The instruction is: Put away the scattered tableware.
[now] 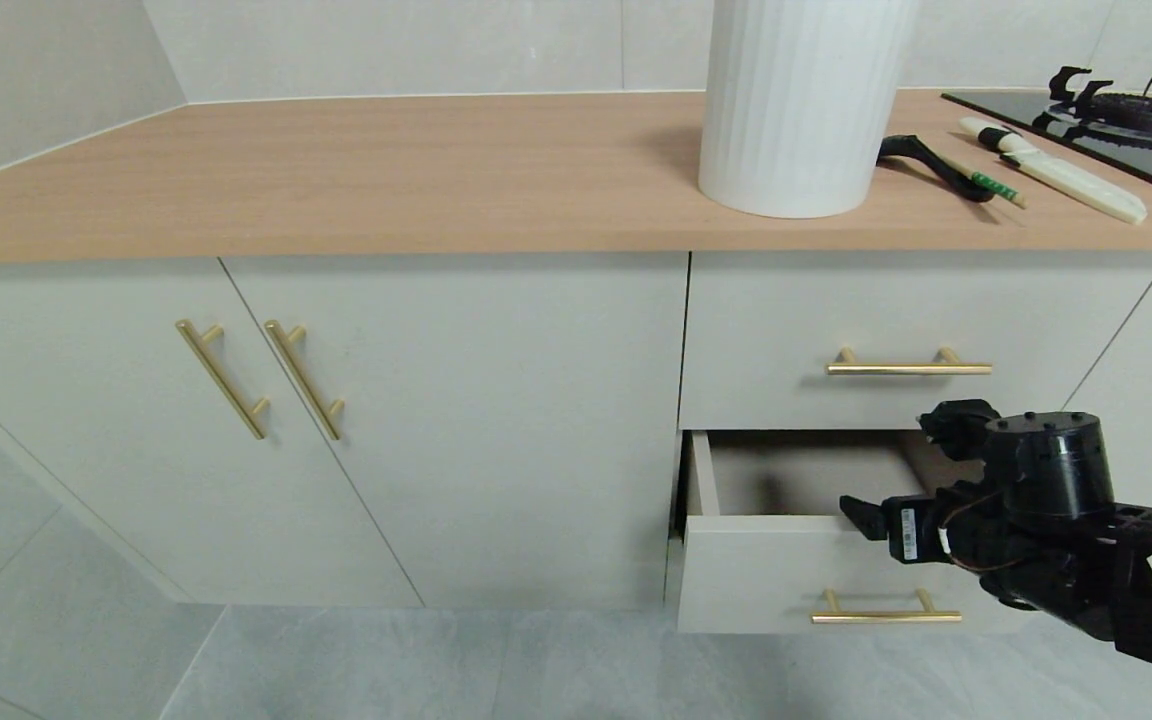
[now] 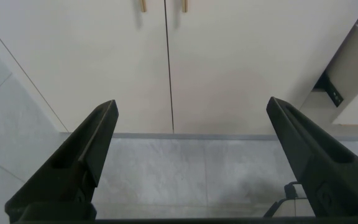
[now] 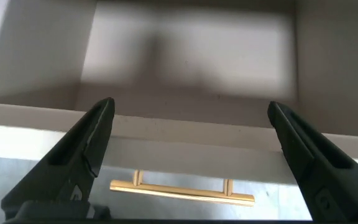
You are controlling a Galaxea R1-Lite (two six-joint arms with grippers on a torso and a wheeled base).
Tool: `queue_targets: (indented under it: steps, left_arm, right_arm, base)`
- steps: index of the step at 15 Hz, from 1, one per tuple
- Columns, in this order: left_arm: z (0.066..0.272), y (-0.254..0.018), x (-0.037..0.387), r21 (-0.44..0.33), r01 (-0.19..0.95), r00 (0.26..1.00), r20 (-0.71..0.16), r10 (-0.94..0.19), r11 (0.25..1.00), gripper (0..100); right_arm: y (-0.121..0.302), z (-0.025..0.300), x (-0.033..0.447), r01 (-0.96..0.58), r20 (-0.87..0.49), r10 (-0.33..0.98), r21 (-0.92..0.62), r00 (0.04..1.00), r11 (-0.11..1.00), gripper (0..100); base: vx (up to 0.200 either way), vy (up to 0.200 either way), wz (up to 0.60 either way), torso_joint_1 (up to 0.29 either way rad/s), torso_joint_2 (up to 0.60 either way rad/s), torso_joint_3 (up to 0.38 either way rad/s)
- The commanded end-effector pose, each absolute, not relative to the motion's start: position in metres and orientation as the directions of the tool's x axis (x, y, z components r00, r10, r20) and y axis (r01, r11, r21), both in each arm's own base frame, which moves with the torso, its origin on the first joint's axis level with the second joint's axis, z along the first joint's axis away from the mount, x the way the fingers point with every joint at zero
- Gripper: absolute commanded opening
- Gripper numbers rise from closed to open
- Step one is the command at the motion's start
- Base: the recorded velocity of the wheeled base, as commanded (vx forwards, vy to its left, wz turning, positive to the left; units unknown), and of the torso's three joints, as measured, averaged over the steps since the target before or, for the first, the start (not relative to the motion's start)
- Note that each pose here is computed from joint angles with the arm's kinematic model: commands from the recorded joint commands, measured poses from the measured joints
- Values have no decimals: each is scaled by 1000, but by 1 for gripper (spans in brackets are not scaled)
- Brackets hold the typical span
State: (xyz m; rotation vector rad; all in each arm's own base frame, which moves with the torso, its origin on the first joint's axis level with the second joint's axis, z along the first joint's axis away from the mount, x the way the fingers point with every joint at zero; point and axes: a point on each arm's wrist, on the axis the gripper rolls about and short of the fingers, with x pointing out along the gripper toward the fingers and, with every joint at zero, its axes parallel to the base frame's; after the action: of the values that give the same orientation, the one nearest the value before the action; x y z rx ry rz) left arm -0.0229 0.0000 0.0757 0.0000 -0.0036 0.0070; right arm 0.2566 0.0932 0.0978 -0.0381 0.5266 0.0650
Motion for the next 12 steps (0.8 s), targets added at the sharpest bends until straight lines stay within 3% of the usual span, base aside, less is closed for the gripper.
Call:
queue_targets:
  steps: [1,12]
  left_arm:
    - [76,0,-23,0,-8,1000,3,8,1000,100]
    - [76,0,-23,0,-8,1000,3,8,1000,100]
  right_arm:
    - [93,104,252,-78,-502,57,-20,863,997,100]
    - [94,105,227,-167,-690,72,-71,720,983,100]
  base:
    - [0,0,0,0,0,0]
    - [0,0,0,0,0,0]
